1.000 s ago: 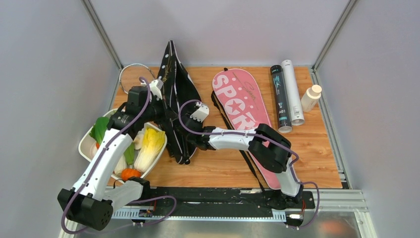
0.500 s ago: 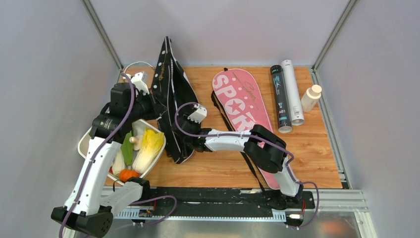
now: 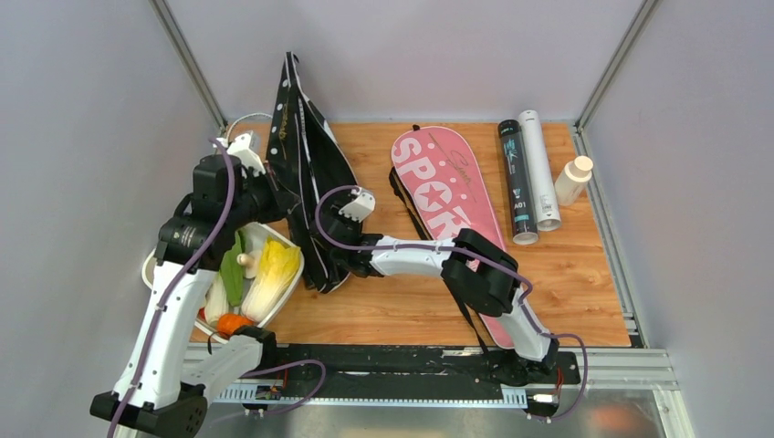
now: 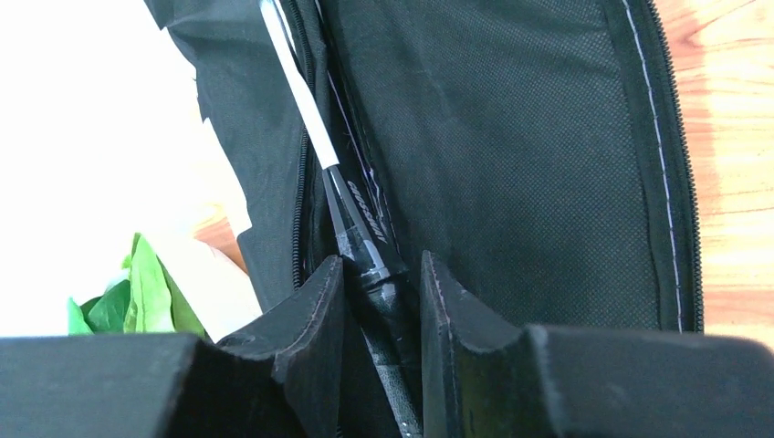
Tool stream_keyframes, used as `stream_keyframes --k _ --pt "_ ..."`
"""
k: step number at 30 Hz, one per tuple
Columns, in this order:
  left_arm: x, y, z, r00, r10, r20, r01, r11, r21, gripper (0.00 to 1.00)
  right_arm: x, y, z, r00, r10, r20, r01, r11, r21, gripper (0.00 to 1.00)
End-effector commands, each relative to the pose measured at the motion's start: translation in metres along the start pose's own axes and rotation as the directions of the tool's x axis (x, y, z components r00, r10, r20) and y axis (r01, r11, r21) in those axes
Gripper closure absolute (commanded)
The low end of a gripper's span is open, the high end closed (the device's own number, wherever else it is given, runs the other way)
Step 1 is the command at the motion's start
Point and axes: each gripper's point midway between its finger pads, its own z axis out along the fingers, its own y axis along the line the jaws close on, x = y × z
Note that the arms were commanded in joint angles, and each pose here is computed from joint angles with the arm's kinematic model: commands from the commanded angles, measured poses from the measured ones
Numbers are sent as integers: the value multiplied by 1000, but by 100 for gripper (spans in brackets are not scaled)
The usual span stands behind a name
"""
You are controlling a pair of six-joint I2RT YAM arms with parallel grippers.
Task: Pack up the badminton gear
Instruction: Place the racket in the racket bag.
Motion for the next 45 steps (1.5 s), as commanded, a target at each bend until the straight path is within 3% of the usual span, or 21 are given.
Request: stream_keyframes --k 1,4,6,9,11,15,19,22,26,29,34,40,45 --pt "3 -35 -35 997 -45 62 32 979 200 100 -47 -61 44 984 -31 177 1 986 166 84" --pt "13 -50 -33 994 -100 47 81 946 313 100 -62 -75 25 974 -155 168 120 972 201 94" --pt "27 -60 -25 987 -159 -5 147 904 402 100 -78 -86 13 954 -240 179 195 951 240 96" --pt "27 -91 -34 974 -218 -70 218 787 578 100 -103 -95 -7 922 -351 161 298 912 283 97" --pt "28 -95 -36 970 -226 -86 231 765 601 100 -118 -92 -21 905 -403 136 356 892 278 98" --pt "23 -93 -49 976 -212 -47 200 791 578 100 -125 -82 -41 891 -447 76 424 882 205 98" --pt "36 -83 -46 969 -237 -76 240 811 534 100 -127 -72 -52 929 -362 74 349 925 150 97" --pt "58 -56 -25 964 -253 -83 263 861 435 100 -121 -66 -41 948 -307 87 292 944 151 96" --pt "90 -10 -3 966 -244 -84 257 937 236 100 -110 -43 -18 962 -256 92 244 962 124 86" --pt "105 10 8 968 -236 -86 247 956 157 100 -102 -27 -4 967 -238 88 230 968 99 81" --pt "108 34 22 979 -188 -77 191 981 43 100 -78 -4 -4 931 -364 -30 363 931 -37 72" --pt "103 36 41 982 -168 -85 171 985 31 100 -72 -17 -42 853 -506 -130 479 856 -193 41" --pt "96 33 53 982 -168 -87 172 984 38 100 -77 -26 -72 798 -574 -183 510 805 -303 39"
